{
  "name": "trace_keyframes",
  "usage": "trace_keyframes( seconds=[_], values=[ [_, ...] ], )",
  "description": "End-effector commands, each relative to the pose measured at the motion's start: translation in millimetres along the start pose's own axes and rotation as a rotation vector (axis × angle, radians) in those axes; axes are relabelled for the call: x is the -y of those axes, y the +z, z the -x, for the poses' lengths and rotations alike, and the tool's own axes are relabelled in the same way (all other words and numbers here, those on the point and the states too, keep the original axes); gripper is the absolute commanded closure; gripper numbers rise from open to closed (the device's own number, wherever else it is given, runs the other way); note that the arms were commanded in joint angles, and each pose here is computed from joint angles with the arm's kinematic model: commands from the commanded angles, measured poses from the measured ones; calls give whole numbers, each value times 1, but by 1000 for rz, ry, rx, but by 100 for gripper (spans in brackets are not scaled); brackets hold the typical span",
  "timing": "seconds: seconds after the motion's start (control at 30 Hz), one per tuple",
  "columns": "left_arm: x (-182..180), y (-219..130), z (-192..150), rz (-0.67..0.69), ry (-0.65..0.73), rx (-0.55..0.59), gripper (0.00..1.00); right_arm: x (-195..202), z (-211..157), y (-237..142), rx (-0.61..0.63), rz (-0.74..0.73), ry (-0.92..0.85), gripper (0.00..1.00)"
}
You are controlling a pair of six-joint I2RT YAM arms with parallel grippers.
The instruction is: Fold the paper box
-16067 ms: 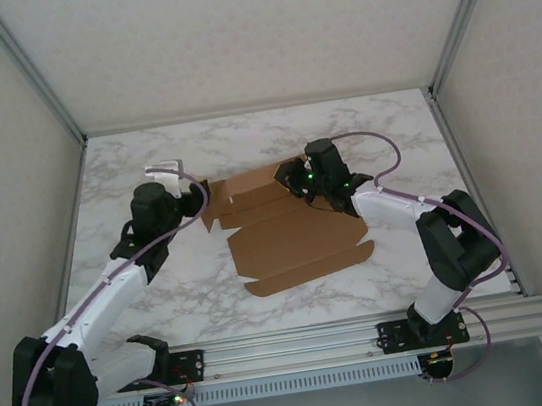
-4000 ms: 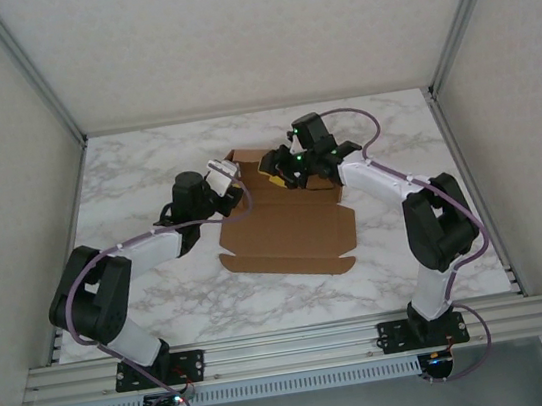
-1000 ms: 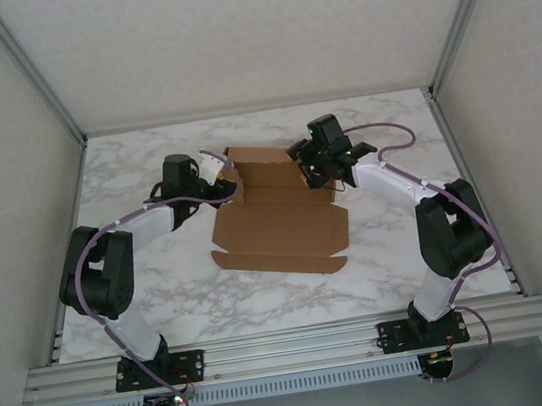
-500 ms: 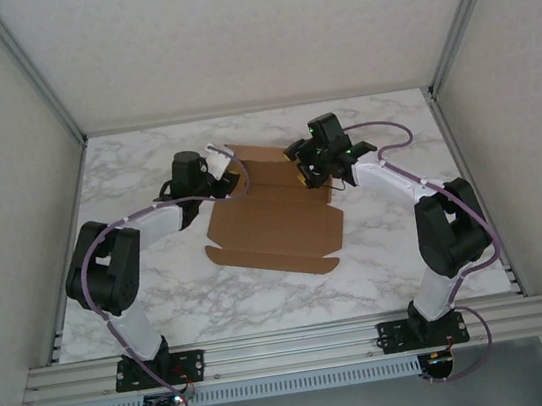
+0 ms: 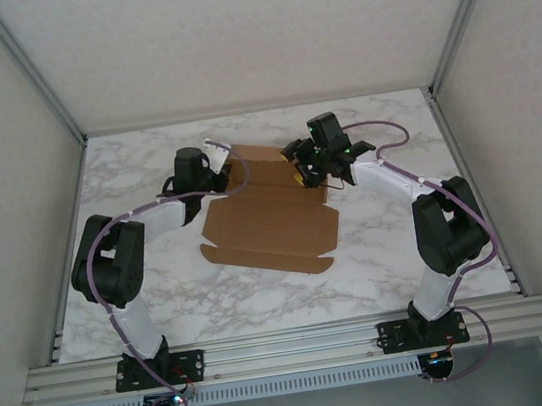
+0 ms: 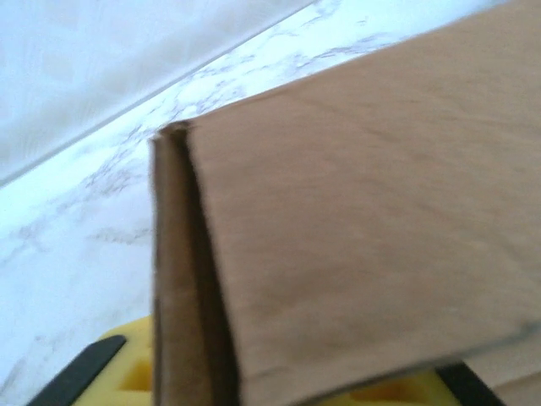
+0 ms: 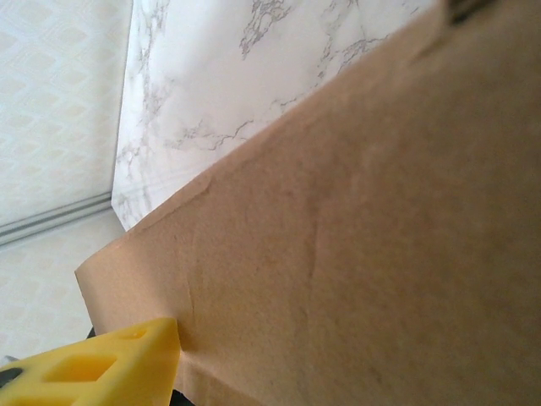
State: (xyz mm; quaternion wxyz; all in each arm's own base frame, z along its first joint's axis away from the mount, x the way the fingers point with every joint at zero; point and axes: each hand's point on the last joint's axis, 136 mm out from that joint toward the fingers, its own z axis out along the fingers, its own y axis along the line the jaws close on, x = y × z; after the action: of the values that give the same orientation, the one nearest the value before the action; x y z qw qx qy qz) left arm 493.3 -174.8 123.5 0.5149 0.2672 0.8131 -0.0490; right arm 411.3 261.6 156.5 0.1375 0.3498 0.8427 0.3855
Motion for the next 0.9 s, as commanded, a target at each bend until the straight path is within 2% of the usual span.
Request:
trace_keyframes(
  seconds=[0.0, 0.37, 0.53, 0.8, 0.87],
  values=[
    [9, -1, 8, 15, 5, 28, 88, 4, -7, 4, -39, -18, 6, 40],
    [4, -5, -1, 139, -24, -16, 95, 2, -10, 1, -31, -10, 26, 40],
    [6, -2, -10, 166, -48, -48, 78, -4, -13, -2, -29, 4, 26, 39],
    [8, 13, -13, 150, -85, -82, 77, -3, -13, 1, -31, 9, 34, 39],
    [12, 18, -21, 130, -95, -127, 77, -2, -14, 1, -30, 6, 32, 39]
  ],
)
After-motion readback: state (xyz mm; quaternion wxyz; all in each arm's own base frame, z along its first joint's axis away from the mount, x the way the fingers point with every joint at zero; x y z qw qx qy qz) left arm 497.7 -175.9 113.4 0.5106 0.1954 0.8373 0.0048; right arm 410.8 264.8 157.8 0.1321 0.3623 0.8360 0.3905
